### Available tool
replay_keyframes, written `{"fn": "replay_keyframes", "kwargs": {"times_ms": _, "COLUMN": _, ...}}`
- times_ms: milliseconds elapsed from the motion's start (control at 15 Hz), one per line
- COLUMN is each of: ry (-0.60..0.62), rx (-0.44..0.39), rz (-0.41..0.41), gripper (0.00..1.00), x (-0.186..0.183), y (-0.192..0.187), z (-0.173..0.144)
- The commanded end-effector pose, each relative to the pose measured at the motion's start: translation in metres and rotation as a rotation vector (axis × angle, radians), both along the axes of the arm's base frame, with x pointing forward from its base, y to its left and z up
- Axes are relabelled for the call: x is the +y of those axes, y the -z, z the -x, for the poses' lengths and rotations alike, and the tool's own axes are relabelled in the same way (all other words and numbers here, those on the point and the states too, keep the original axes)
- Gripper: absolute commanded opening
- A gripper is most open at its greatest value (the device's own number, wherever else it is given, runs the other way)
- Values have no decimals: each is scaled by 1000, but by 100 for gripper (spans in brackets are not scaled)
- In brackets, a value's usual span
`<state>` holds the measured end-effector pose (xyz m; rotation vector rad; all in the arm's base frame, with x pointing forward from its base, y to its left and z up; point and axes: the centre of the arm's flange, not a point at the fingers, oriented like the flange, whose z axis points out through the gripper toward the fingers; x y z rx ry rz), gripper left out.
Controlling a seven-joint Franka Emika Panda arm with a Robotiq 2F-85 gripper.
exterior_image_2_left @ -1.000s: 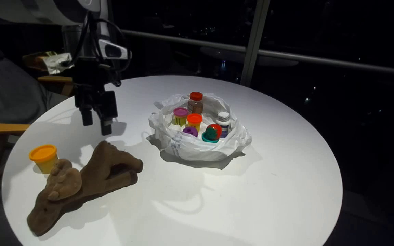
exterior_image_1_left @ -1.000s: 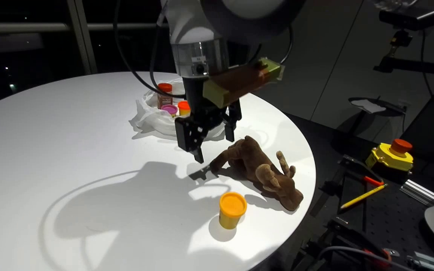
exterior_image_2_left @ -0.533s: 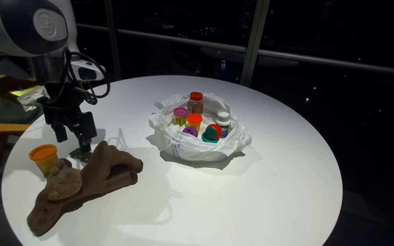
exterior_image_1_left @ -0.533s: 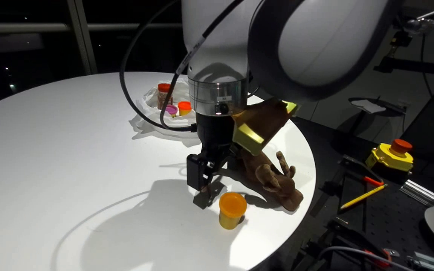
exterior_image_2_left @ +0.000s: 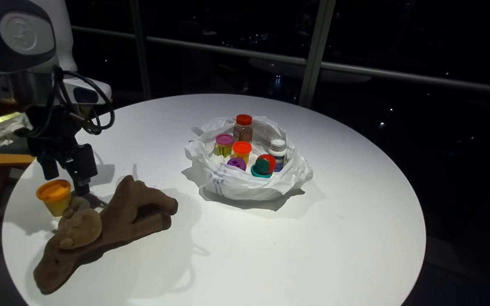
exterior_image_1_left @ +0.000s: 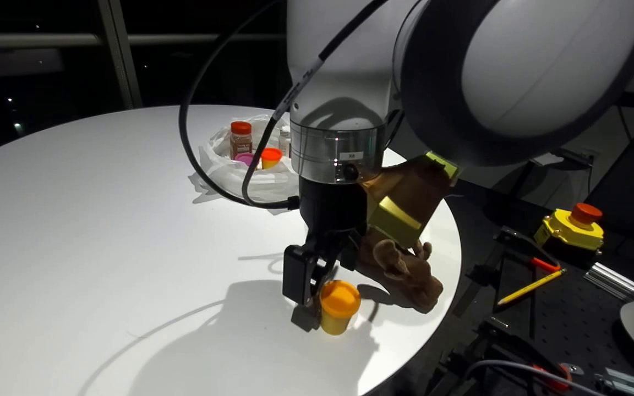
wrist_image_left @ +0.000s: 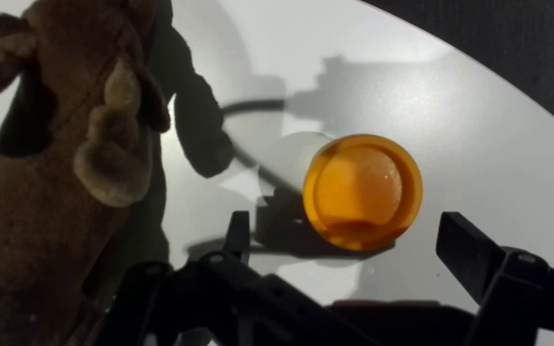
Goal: Put the things on the table into the plastic bag
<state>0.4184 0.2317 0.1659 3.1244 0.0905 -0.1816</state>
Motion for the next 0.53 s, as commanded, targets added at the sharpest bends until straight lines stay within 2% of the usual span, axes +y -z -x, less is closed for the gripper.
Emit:
{"fn": "replay_keyframes", "kwargs": {"times_ms": 0, "ry": -20, "rx": 10, "rz": -42, "gripper": 100, "x": 0, "y": -11, "z": 12}}
{"fn": "replay_keyframes", "kwargs": {"times_ms": 267, "ry": -19, "rx": 36, "rz": -40, "gripper": 100, "x": -3, "y": -3, "z": 10}}
{"fn": "replay_keyframes", "kwargs": {"times_ms": 333, "ry": -18, "rx": 39, "rz": -38, "gripper": 75, "x": -4, "y": -1, "z": 9}}
{"fn": "replay_keyframes", "kwargs": {"times_ms": 400, "ry": -17, "rx": 41, "rz": -37, "gripper": 74, "x": -6, "y": -1, "z": 9}}
{"fn": "replay_keyframes", "kwargs": {"times_ms": 467, "ry": -15, "rx": 41, "rz": -31, "gripper": 68, "x": -7, "y": 0, "z": 9}}
